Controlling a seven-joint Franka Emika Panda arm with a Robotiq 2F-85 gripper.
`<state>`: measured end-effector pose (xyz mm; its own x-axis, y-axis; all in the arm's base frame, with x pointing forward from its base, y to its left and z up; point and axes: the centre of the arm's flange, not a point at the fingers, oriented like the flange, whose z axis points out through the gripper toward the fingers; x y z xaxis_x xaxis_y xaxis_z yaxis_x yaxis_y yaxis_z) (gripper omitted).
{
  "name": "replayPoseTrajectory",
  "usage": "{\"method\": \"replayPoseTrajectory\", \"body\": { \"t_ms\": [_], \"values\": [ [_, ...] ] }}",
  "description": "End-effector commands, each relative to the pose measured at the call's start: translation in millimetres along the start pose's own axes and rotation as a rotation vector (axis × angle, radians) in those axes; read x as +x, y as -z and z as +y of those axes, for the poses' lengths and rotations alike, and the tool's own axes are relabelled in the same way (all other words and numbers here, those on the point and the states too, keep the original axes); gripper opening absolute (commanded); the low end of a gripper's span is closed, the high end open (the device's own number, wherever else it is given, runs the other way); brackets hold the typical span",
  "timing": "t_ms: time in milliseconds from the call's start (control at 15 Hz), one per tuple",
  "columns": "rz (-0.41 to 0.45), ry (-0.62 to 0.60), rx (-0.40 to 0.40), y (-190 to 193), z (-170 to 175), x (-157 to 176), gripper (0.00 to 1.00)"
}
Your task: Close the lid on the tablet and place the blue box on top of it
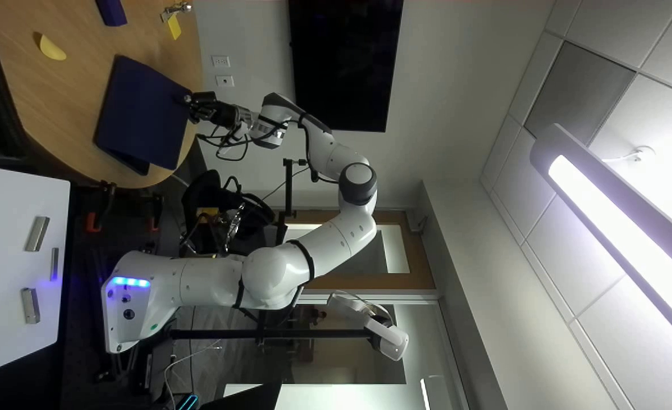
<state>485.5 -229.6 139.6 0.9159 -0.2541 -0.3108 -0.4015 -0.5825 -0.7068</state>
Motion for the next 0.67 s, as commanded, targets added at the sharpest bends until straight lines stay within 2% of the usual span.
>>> {"method": "replayPoseTrajectory", "body": {
  "t_ms": [0, 267, 467, 600],
  "values": [
    [-0.025, -0.004, 0.016, -2, 0, 3, 0.48],
    [-0.032, -0.005, -0.002, -3, 0, 2, 0.77],
    [-0.022, -0.016, -0.107, 5, -10, 1, 1.0],
    [0.0, -0.026, -0.21, 18, -21, -1, 1.0]
  ]
}}
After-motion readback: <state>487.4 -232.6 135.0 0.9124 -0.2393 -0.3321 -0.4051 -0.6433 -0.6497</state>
